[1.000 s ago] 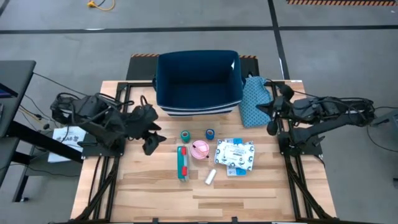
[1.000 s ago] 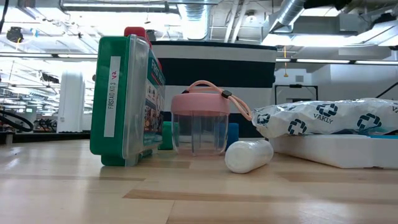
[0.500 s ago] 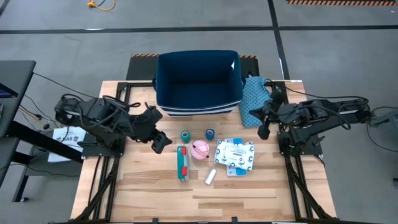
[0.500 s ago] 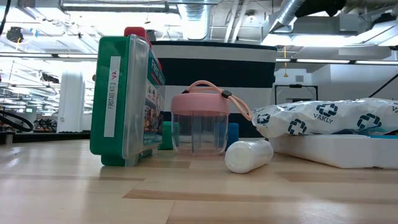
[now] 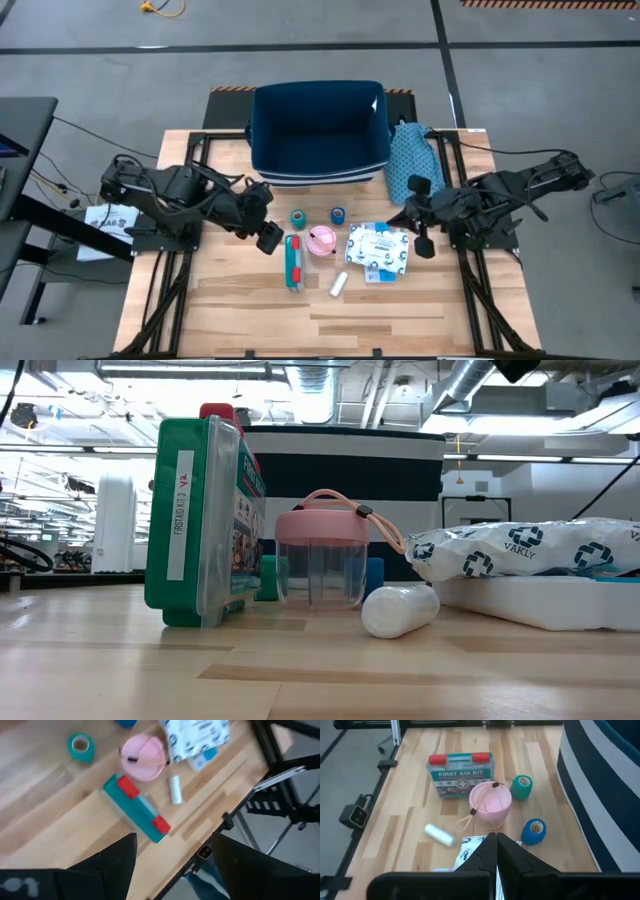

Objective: Pick & place medical supplies in basket/bin
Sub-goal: Put the first aid box into the bin

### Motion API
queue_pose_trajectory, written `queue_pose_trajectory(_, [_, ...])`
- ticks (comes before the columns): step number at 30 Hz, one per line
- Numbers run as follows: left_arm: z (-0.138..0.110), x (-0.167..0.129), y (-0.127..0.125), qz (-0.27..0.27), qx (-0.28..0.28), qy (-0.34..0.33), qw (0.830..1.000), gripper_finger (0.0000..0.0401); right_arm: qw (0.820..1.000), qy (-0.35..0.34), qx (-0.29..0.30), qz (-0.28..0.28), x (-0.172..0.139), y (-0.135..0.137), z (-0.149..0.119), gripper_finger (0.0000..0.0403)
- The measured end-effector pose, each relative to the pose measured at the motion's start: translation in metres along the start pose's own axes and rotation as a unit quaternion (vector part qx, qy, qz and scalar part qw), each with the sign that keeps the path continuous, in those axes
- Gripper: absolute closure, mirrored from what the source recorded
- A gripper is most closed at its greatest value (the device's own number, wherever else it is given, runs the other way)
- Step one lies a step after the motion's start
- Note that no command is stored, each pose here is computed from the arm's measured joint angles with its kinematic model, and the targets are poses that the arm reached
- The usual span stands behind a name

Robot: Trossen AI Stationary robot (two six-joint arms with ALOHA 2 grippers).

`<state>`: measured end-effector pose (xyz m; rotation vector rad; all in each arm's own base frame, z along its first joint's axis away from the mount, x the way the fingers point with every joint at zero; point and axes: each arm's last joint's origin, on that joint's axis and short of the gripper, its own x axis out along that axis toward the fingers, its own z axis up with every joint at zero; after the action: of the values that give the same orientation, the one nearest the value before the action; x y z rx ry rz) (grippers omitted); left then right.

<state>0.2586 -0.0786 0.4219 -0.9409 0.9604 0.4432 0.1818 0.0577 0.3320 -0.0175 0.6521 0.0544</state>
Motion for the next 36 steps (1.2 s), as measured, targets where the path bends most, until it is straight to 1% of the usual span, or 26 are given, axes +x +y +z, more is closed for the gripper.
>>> queue_pose_trajectory(6, [0.000,0.014,-0.001,0.035,-0.049,0.020,0.998,0.0122,1.000,0.021,-0.012,-0.014,0.015,0.003,0.000,0.0403])
queue_pose_trajectory(10, [0.002,0.023,-0.003,0.051,-0.089,0.003,0.995,0.0102,0.999,0.035,-0.015,-0.021,0.023,0.005,0.000,0.0403])
queue_pose_trajectory(14, [0.004,0.038,-0.009,0.067,-0.123,-0.018,0.990,0.0095,0.998,0.041,-0.017,-0.046,0.030,0.004,-0.001,0.0403])
queue_pose_trajectory(17, [0.005,0.053,-0.014,0.073,-0.142,-0.019,0.987,0.0094,0.996,0.039,-0.019,-0.072,0.030,0.002,-0.001,0.0403])
queue_pose_trajectory(19, [0.006,0.063,-0.019,0.068,-0.154,-0.018,0.985,0.0094,0.996,0.036,-0.019,-0.080,0.028,0.002,-0.001,0.0403])
queue_pose_trajectory(22, [0.007,0.077,-0.027,0.057,-0.161,-0.018,0.985,0.0094,0.996,0.028,-0.017,-0.078,0.023,0.001,0.000,0.0403])
queue_pose_trajectory(27, [0.008,0.096,-0.031,0.068,-0.170,-0.005,0.983,0.0094,0.996,0.027,-0.024,-0.076,0.015,-0.001,-0.002,0.0403])
queue_pose_trajectory(31, [0.006,0.099,-0.026,0.099,-0.176,0.004,0.979,0.0094,0.996,0.033,-0.027,-0.077,0.012,-0.002,-0.004,0.0403])
queue_pose_trajectory(36, [0.005,0.097,-0.020,0.137,-0.189,-0.005,0.972,0.0094,0.996,0.042,-0.030,-0.078,0.010,-0.003,-0.006,0.0403])
